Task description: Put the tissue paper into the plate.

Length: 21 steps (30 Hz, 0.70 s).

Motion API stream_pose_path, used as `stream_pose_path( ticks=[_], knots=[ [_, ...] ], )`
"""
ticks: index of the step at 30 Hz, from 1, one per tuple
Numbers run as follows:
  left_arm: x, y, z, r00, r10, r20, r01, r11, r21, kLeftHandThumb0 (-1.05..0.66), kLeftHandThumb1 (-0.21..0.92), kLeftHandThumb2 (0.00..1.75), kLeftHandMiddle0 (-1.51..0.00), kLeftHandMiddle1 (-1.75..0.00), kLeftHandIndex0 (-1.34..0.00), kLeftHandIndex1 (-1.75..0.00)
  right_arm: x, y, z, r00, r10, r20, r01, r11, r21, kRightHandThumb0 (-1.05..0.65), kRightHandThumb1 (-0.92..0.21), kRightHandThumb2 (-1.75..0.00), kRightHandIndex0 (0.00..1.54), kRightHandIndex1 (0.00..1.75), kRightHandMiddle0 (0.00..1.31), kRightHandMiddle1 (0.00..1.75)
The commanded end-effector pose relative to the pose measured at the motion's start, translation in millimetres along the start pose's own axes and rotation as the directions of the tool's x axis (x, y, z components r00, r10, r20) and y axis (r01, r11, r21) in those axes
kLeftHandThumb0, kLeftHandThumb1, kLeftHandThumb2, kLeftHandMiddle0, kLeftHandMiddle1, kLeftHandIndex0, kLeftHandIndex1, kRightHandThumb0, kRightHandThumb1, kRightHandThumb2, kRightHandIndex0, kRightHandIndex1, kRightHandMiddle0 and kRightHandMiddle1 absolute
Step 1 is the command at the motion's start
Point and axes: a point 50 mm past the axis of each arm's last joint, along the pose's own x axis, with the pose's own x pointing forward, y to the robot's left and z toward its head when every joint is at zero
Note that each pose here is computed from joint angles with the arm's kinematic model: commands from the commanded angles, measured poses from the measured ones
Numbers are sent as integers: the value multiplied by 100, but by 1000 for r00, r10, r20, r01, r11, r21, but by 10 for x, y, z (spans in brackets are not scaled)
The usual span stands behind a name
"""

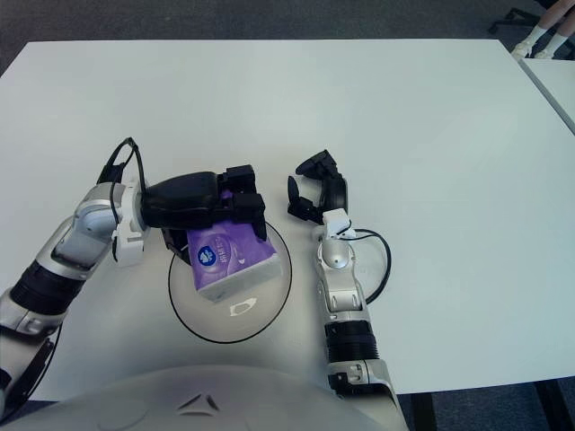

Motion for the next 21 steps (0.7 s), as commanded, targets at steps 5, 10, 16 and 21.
stream_pose_path(
  ticks=[5,10,16,21],
  knots=[
    [-37,84,-41,990,-130,-52,135,984,119,-80,79,77,-23,-145,-12,-123,-335,-113,-718,948,11,-318,-24,999,-36,-43,-49,-111,78,157,47,175],
    [-50,107,-40,983,-178,-43,183,970,161,-100,90,73,-3,-50,-2,-39,-338,-141,-828,938,-22,-346,6,999,-45,-43,-46,-114,79,159,49,175],
    [-107,146,-35,982,-190,-19,191,973,132,-104,92,81,0,-11,0,-5,-309,-149,-885,935,-57,-351,43,998,-47,-44,-43,-118,75,165,52,175],
    [-132,184,-18,980,-201,-6,200,973,118,-105,92,87,0,-2,0,-1,-309,-137,-892,951,-47,-307,45,999,-13,-45,-40,-122,74,169,54,175]
  ],
)
